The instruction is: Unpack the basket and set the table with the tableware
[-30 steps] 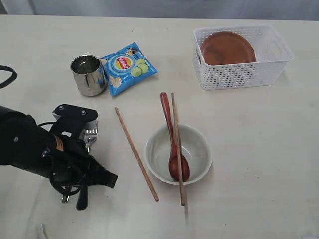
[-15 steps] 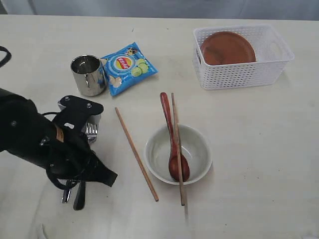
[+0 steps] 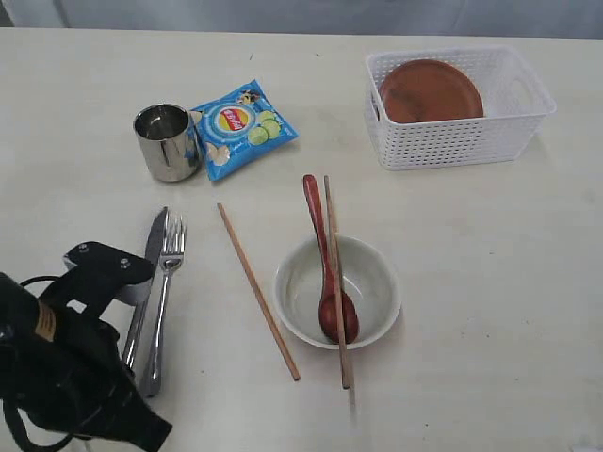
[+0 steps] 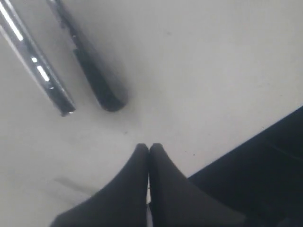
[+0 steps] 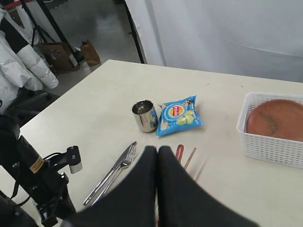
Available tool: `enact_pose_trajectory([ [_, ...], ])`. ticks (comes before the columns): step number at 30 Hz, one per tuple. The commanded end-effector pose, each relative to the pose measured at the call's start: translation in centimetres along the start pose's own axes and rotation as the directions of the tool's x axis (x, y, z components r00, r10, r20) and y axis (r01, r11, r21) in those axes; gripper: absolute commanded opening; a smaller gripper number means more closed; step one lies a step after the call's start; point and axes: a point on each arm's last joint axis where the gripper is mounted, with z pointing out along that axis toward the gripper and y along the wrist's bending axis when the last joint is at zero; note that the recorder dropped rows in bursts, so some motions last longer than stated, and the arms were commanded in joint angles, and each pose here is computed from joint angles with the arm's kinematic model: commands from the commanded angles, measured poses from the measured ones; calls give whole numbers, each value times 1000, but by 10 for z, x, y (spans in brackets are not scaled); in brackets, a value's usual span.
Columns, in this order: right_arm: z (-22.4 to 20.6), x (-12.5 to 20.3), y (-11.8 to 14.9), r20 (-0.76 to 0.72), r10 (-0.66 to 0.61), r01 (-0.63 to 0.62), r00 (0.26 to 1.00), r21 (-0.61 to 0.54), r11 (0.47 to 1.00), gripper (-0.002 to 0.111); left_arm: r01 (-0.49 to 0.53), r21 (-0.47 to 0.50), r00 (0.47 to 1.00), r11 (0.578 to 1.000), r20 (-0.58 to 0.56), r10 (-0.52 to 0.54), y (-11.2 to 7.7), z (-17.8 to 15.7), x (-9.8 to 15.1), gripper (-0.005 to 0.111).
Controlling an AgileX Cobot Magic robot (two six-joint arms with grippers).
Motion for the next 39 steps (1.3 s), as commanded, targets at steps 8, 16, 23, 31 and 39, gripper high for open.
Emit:
enact_pose_trajectory([
  [8, 0, 1, 0, -2, 3, -3, 1000, 1, 1000, -1, 7, -33, 998, 999, -56, -9, -5, 25, 0, 0],
  [16, 0, 1, 0, -6, 3, -3, 1000, 2, 1000, -1, 15, -57, 999, 998, -46, -17, -1, 36, -5, 0],
  [23, 0, 1, 0, -6, 3, -3, 1000, 2, 1000, -1, 3, -121, 1000, 993, -17, -5, 4, 35, -7, 0],
  [31, 0, 1, 0, -6, 3, -3, 1000, 2, 1000, -1, 14, -152, 1000, 988, 15, -11, 7, 35, -10, 0],
  [39, 0, 1, 0, -6, 3, -3, 1000, 2, 1000, -1, 39, -119, 998, 992, 59, -32, 4, 28, -11, 0],
])
